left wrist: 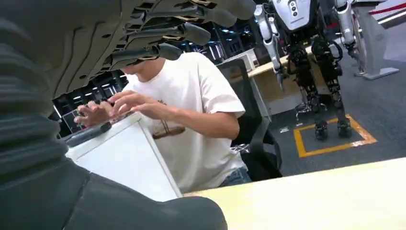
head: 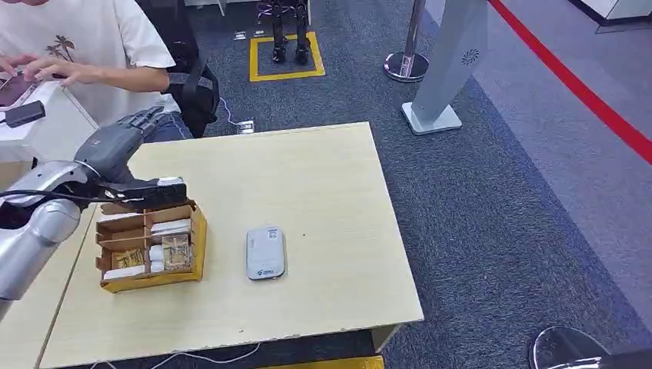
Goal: Pass the card to the sensor for recognition and then transmit it.
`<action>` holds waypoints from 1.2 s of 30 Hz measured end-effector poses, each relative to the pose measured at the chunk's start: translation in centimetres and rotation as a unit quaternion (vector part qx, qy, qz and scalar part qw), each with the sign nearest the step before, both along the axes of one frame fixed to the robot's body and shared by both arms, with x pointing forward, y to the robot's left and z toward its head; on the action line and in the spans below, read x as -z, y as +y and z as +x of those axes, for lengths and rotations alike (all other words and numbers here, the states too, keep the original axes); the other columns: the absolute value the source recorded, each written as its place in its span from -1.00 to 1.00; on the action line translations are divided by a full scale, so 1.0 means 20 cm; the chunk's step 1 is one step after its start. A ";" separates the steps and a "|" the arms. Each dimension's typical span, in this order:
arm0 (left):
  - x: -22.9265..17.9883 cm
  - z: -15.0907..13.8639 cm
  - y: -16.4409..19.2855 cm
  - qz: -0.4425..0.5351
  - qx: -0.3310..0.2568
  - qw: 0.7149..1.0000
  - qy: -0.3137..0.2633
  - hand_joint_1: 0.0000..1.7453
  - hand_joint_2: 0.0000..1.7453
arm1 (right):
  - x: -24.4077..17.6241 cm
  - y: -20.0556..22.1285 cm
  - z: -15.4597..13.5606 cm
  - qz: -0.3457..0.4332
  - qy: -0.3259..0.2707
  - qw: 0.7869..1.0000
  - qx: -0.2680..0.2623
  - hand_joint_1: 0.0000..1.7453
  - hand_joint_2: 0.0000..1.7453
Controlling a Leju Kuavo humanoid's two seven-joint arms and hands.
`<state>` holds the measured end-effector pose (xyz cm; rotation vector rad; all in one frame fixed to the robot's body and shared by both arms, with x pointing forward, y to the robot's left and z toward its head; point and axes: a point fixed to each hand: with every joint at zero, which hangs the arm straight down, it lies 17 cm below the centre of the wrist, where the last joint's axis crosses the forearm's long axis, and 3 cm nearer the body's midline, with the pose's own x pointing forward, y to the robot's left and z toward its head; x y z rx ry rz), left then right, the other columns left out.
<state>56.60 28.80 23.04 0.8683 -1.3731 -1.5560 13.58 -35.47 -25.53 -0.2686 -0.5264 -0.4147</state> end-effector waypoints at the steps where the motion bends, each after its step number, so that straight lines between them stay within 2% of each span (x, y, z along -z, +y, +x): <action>1: 0.02 -0.01 0.01 0.000 0.000 1.000 0.000 -1.00 1.00 | 0.00 0.00 0.00 0.000 0.000 1.000 0.000 -1.00 -1.00; 6: 0.11 -0.10 0.08 -0.002 0.000 1.000 0.008 -1.00 1.00 | 0.00 0.00 -0.01 0.003 0.004 1.000 0.006 -1.00 -1.00; 11: 0.23 -0.25 0.20 -0.011 -0.010 1.000 0.017 -1.00 1.00 | 0.01 -0.01 -0.03 0.004 0.008 1.000 0.014 -1.00 -1.00; 17: 0.37 -0.48 0.32 -0.016 -0.038 0.999 -0.027 -1.00 1.00 | 0.02 0.01 -0.06 0.007 0.017 1.000 0.023 -1.00 -1.00; 22: 0.52 -0.70 0.31 -0.027 -0.063 0.996 -0.049 -1.00 1.00 | 0.03 0.04 -0.09 0.011 0.026 0.999 0.025 -1.00 -1.00; 26: 0.63 -0.82 0.29 -0.050 -0.087 0.994 -0.041 -1.00 1.00 | 0.03 0.05 -0.09 0.013 0.027 0.999 0.025 -1.00 -1.00; 36: 0.68 -0.88 0.23 -0.105 -0.122 0.986 -0.043 -1.00 1.00 | 0.04 0.06 -0.10 0.016 0.033 0.999 0.026 -1.00 -1.00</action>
